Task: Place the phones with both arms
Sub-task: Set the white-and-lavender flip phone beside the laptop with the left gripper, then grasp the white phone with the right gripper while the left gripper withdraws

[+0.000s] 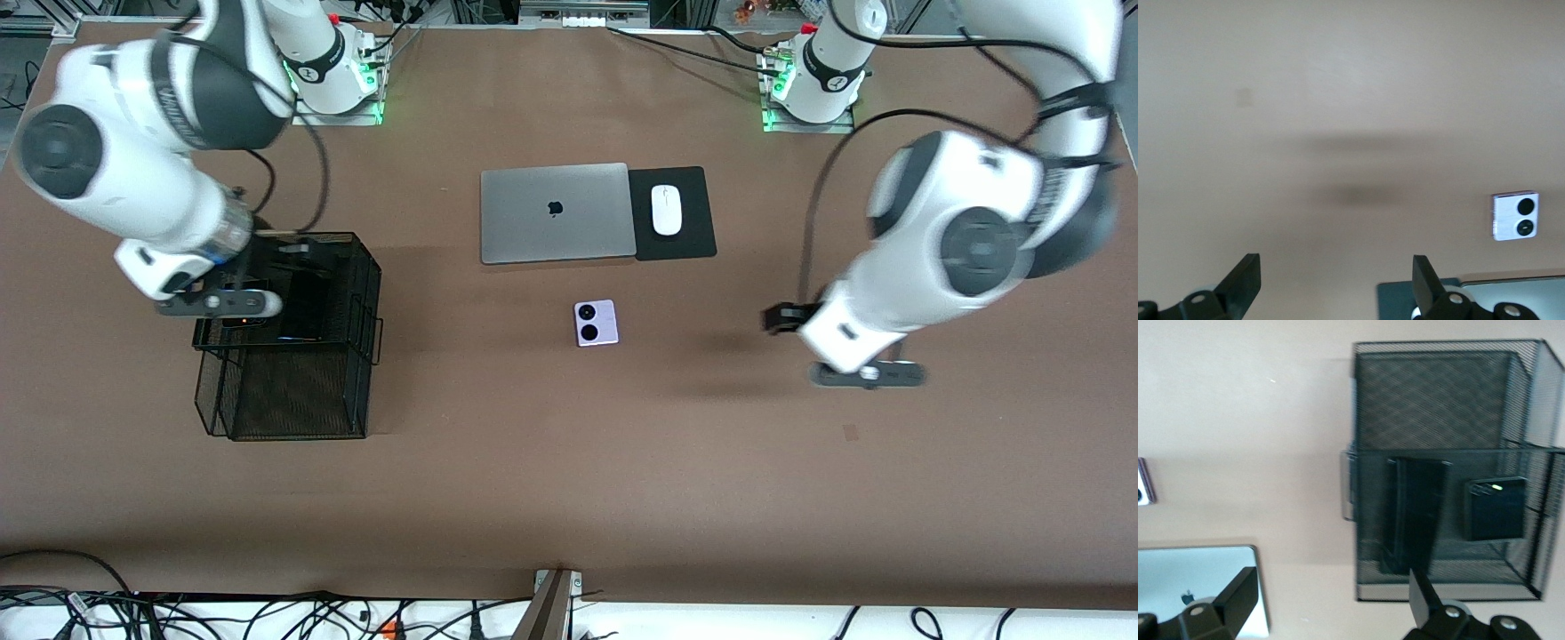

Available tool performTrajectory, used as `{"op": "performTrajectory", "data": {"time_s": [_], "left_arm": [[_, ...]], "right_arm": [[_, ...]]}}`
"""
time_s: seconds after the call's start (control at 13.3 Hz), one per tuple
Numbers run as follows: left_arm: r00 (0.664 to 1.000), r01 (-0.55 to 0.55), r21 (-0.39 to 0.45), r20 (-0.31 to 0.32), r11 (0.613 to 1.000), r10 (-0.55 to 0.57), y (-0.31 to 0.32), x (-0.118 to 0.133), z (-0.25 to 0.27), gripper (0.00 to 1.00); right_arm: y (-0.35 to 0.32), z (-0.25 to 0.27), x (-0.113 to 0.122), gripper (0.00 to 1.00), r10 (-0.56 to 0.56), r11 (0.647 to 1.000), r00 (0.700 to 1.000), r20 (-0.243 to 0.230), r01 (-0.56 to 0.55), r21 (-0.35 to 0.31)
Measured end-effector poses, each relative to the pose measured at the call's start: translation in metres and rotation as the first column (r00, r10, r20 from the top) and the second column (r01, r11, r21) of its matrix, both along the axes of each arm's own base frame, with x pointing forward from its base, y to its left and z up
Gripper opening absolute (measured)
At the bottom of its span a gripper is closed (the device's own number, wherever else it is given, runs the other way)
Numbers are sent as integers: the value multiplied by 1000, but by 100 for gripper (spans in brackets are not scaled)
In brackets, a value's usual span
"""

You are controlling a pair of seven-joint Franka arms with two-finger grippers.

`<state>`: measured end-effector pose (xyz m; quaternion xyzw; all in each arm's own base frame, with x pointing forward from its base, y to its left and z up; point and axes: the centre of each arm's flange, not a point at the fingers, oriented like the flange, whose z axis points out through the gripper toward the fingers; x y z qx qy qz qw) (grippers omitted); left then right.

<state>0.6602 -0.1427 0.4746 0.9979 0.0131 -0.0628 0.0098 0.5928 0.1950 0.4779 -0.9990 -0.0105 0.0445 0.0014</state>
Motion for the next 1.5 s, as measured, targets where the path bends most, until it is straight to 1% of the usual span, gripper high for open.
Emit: {"op": "performTrajectory", "data": {"time_s": [0.15,0.3,0.53,0.68,0.98,1.13,1.2,1.28,1.35,1.5], "left_arm": [[1000,-14,-1,11,1000,14,46,3,24,100],[1000,16,2,15,1000,-16,75,-1,46,100],[998,61,47,-23,997,-60,89,-18,75,100],[998,68,94,-13,993,-67,92,-24,88,100],[998,66,116,6,991,-68,96,-24,96,100],[999,47,130,15,990,-49,105,-26,101,100],[999,26,143,21,989,-30,113,-32,107,100],[999,7,144,37,990,-13,120,-40,115,100],[998,-9,131,68,991,0,124,-48,123,100],[989,-25,100,145,995,10,125,-63,134,100]], "right_arm": [[76,-20,3,100,22,999,998,54,-21,-26],[157,-50,2,100,38,999,994,107,-34,-39],[249,-103,-5,100,17,1000,990,141,-14,-17],[293,-132,-14,100,-2,1000,987,161,0,12],[344,-177,-34,100,-58,996,979,197,42,83],[360,-200,-46,100,-61,995,976,209,44,88],[366,-211,-51,100,-52,996,975,215,35,81],[370,-220,-55,100,-39,997,974,223,24,70],[372,-229,-58,100,-25,998,973,230,12,57],[375,-243,-61,100,-6,999,971,239,-3,40]]}}
